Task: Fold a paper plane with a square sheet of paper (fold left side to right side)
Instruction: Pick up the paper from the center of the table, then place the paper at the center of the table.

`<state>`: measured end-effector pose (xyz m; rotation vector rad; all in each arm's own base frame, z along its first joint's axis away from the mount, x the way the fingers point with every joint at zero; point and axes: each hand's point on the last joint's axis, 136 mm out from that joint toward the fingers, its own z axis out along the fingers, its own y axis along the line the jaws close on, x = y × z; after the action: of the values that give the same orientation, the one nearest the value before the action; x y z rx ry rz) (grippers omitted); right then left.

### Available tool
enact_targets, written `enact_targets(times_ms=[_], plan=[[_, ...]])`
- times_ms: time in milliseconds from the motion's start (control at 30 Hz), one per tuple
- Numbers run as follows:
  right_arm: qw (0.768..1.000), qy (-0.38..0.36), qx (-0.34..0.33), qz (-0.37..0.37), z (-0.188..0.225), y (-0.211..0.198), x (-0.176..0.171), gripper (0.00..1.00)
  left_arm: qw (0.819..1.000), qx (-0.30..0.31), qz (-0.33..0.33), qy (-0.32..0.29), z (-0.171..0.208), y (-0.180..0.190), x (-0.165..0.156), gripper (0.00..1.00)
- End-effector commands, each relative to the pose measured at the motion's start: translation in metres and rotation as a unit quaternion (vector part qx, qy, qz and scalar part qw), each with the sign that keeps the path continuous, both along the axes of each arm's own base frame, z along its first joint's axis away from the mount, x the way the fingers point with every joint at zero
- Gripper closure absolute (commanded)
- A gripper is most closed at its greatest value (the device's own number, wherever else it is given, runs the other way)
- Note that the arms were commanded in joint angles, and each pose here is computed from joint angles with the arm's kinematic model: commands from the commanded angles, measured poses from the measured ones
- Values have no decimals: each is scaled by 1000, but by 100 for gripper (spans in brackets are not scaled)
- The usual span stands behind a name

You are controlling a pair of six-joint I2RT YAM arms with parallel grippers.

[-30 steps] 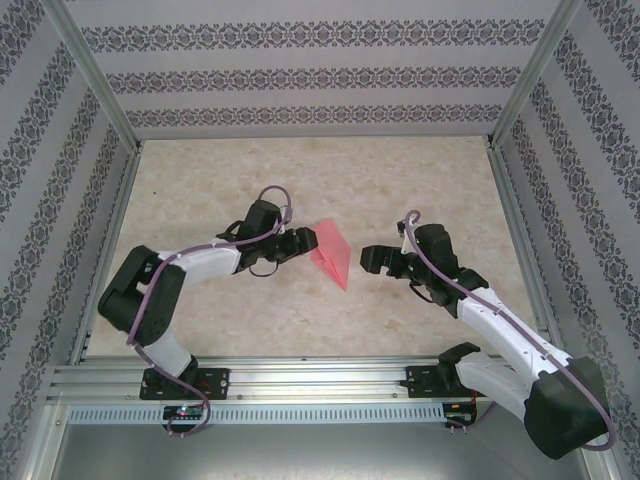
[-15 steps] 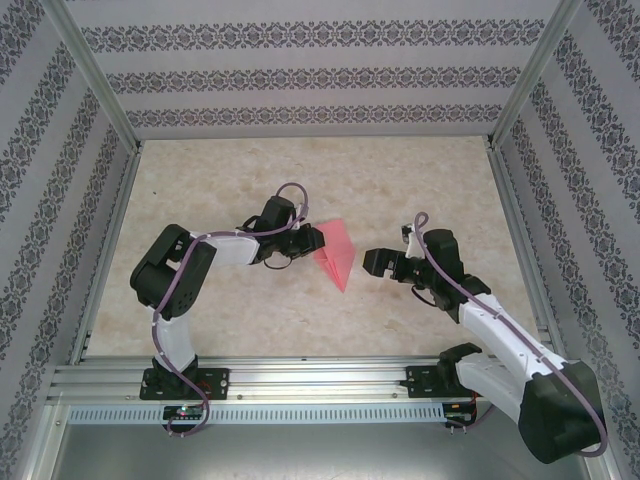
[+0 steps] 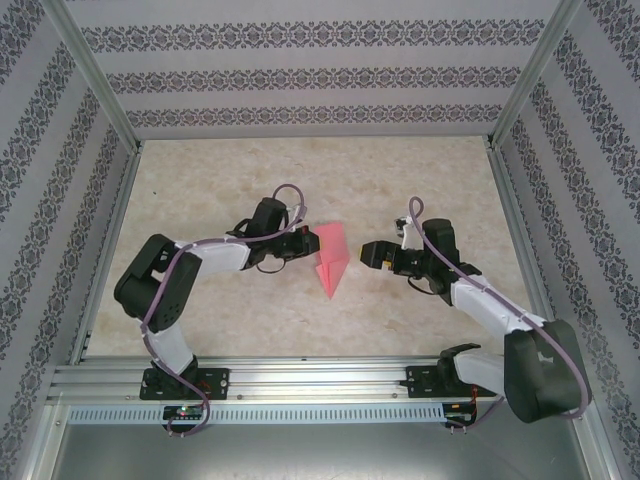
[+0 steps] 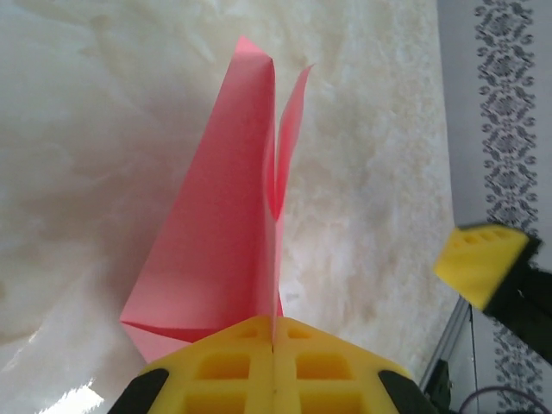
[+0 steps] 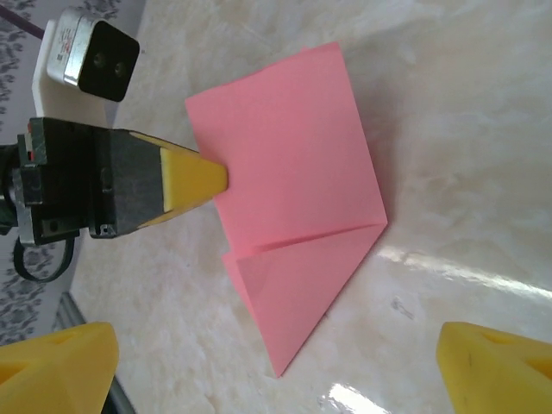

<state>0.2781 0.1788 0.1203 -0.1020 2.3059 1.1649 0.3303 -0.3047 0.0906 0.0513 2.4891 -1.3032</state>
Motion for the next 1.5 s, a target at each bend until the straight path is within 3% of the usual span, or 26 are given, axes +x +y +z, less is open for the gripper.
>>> enact_targets(times_ms=[0, 133, 333, 533, 767, 1300, 1400, 1467], plan=[[993, -84, 42, 67, 37, 18, 12, 6, 997, -30, -35, -62, 28, 10, -6, 100], [984, -123, 78, 107, 52, 28, 18, 11, 992, -52, -67, -98, 49, 18, -22, 100], [965, -123, 126, 192, 63, 50, 17, 23, 974, -99, -127, -158, 89, 16, -47, 100], [952, -119, 133, 247, 63, 69, 2, 27, 961, -120, -160, -192, 113, 17, -62, 100], [943, -110, 147, 279, 64, 77, -9, 37, 954, -131, -177, -204, 121, 17, -71, 100], [939, -89, 146, 300, 57, 79, -17, 80, 961, -114, -168, -189, 111, 19, -68, 100], [942, -80, 140, 296, 53, 79, -16, 91, 965, -100, -157, -186, 106, 21, -63, 89], [946, -67, 135, 287, 47, 80, -13, 96, 969, -81, -142, -186, 102, 24, -58, 68]])
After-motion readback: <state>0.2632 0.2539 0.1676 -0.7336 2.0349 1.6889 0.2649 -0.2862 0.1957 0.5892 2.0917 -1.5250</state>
